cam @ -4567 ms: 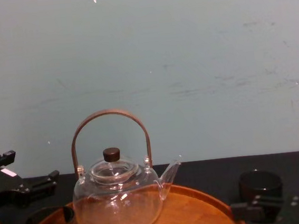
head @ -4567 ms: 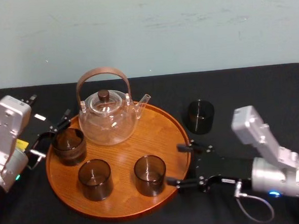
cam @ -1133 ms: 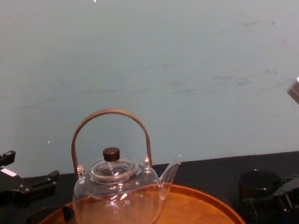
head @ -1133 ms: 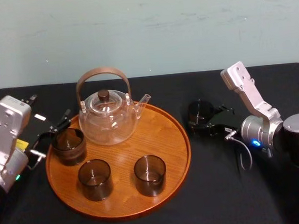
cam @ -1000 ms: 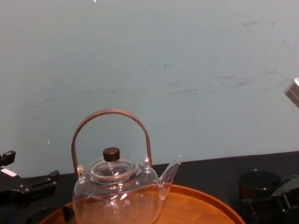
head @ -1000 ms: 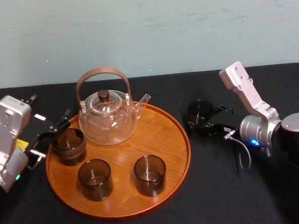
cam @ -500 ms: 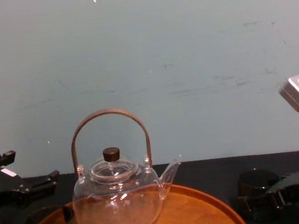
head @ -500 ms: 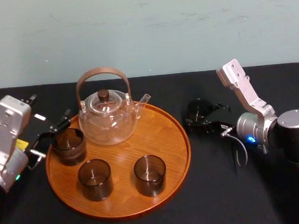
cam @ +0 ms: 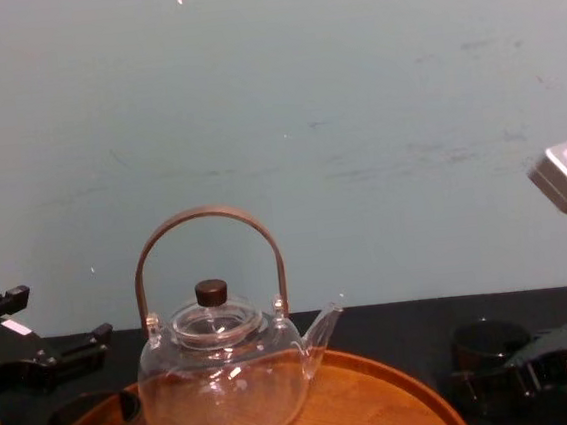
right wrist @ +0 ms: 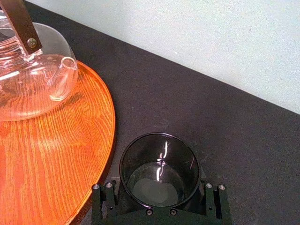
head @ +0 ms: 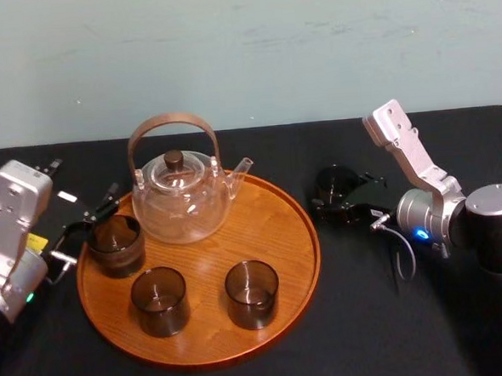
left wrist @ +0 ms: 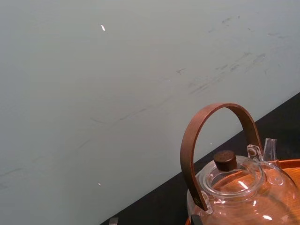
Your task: Pick up the glass from the table and place it on the tray.
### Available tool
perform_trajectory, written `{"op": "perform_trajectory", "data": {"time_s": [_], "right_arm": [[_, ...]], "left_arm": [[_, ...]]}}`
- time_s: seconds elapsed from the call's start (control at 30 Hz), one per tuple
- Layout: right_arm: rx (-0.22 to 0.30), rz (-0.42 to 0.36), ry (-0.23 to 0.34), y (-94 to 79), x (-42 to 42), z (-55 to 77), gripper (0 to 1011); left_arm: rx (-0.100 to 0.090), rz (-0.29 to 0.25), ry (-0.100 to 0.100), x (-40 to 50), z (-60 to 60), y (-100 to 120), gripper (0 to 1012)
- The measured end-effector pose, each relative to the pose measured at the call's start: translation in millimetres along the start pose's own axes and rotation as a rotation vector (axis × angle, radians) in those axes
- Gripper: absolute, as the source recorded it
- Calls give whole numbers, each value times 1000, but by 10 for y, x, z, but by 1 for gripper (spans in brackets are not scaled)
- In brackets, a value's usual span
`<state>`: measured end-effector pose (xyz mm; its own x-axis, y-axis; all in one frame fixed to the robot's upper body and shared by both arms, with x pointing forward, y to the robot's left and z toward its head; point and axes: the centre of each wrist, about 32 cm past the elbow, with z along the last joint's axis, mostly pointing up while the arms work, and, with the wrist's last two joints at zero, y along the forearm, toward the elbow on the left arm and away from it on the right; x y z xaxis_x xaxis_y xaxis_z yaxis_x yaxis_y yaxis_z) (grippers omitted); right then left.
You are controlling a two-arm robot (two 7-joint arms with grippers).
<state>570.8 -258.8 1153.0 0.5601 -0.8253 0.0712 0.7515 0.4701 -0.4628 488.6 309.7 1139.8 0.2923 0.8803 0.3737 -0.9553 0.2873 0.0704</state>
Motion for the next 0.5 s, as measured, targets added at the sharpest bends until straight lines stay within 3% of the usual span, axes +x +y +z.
{"op": "perform_trajectory", "data": {"time_s": [0.07, 0.5], "right_arm": [[0, 0, 0, -1, 1, 0, 905], [0, 0, 4, -3, 2, -1, 904]], "left_arm": [[0, 0, 0, 0, 0, 0, 1001], [0, 0, 0, 0, 0, 0, 1001]]}}
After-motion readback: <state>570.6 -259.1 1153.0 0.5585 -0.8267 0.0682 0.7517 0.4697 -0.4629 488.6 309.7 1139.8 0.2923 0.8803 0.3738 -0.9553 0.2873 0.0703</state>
